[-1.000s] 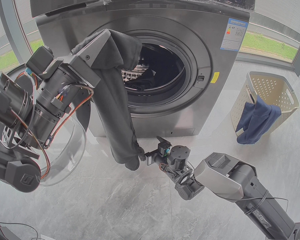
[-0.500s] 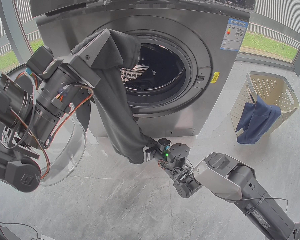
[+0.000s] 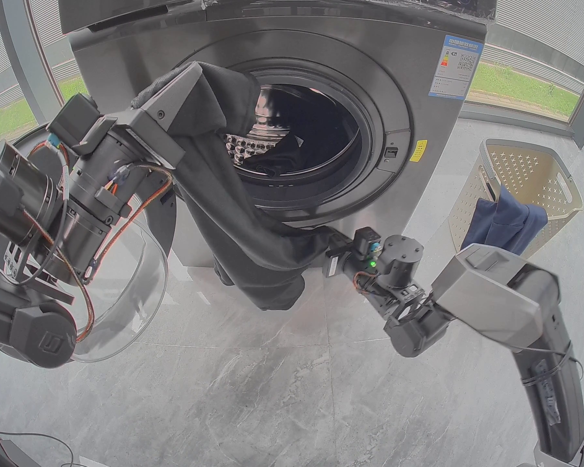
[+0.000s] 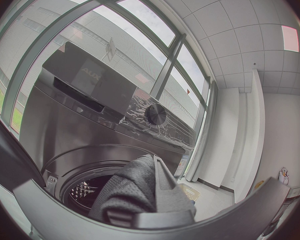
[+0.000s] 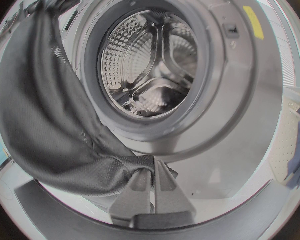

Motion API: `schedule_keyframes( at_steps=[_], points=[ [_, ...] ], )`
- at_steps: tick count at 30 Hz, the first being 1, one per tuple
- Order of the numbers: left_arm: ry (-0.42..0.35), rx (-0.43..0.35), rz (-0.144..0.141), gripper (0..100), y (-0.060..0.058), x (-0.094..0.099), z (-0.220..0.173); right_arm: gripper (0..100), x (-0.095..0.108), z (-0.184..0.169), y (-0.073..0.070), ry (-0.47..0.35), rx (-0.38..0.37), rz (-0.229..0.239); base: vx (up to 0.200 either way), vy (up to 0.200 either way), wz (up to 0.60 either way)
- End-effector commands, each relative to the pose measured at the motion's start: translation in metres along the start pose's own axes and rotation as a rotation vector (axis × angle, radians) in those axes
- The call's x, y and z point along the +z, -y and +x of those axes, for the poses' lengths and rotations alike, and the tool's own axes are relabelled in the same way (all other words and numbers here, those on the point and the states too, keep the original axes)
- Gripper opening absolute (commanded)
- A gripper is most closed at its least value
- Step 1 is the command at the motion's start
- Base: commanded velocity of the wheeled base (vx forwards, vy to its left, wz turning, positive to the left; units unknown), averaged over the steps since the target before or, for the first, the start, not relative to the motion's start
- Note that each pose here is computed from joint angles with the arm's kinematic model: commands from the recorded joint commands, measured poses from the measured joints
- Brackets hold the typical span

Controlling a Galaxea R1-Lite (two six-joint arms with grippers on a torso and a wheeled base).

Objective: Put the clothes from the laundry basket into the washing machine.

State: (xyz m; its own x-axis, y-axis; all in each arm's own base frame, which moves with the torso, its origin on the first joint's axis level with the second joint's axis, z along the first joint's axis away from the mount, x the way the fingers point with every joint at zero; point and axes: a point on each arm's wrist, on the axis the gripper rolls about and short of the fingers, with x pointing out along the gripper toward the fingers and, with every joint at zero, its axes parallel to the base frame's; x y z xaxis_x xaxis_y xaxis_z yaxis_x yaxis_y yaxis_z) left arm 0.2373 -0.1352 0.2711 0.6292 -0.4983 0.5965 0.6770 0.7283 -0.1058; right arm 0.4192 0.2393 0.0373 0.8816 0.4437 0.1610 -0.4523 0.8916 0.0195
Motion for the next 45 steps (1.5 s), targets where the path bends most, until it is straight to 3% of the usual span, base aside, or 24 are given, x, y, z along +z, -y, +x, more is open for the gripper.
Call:
schedule_keyframes(
  at_steps=[1, 3, 5, 7, 12, 17, 25, 35, 45],
  points=[
    [-0.015, 0.028, 0.007, 0, -0.005, -0.002, -0.004, 0, 0.105, -0.043, 0.032, 0.109, -0.067, 0.013, 0.000, 0.000, 0.00],
    [-0.020, 0.036, 0.010, 0, -0.006, -0.003, -0.006, 0, 0.127, -0.062, 0.035, 0.131, -0.075, 0.013, 0.000, 0.000, 0.00],
    [-0.021, 0.037, 0.010, 0, -0.007, -0.003, -0.006, 0, 0.133, -0.068, 0.035, 0.135, -0.077, 0.012, 0.000, 0.000, 0.00],
    [-0.027, 0.045, 0.014, 0, -0.008, -0.003, -0.009, 0, 0.159, -0.094, 0.041, 0.157, -0.092, 0.009, 0.000, 0.000, 0.00],
    [-0.038, 0.059, 0.022, 0, -0.011, 0.000, -0.017, 0, 0.185, -0.134, 0.050, 0.187, -0.116, 0.020, 0.000, 0.000, 0.00],
    [-0.044, 0.059, 0.021, 0, -0.009, 0.002, -0.023, 0, 0.204, -0.149, 0.052, 0.265, -0.129, 0.047, 0.000, 0.000, 0.00],
    [-0.046, 0.085, 0.035, 0, -0.017, 0.002, -0.024, 0, 0.206, -0.159, 0.061, 0.260, -0.154, 0.036, 0.000, 0.000, 0.00],
    [-0.034, 0.118, 0.069, 0, -0.027, 0.007, -0.026, 0, 0.226, -0.161, 0.070, 0.340, -0.185, 0.022, 0.000, 0.000, 0.00],
    [-0.019, 0.143, 0.090, 0, -0.034, 0.013, -0.026, 0, 0.230, -0.161, 0.070, 0.356, -0.186, 0.023, 0.000, 0.000, 0.00]
  ],
)
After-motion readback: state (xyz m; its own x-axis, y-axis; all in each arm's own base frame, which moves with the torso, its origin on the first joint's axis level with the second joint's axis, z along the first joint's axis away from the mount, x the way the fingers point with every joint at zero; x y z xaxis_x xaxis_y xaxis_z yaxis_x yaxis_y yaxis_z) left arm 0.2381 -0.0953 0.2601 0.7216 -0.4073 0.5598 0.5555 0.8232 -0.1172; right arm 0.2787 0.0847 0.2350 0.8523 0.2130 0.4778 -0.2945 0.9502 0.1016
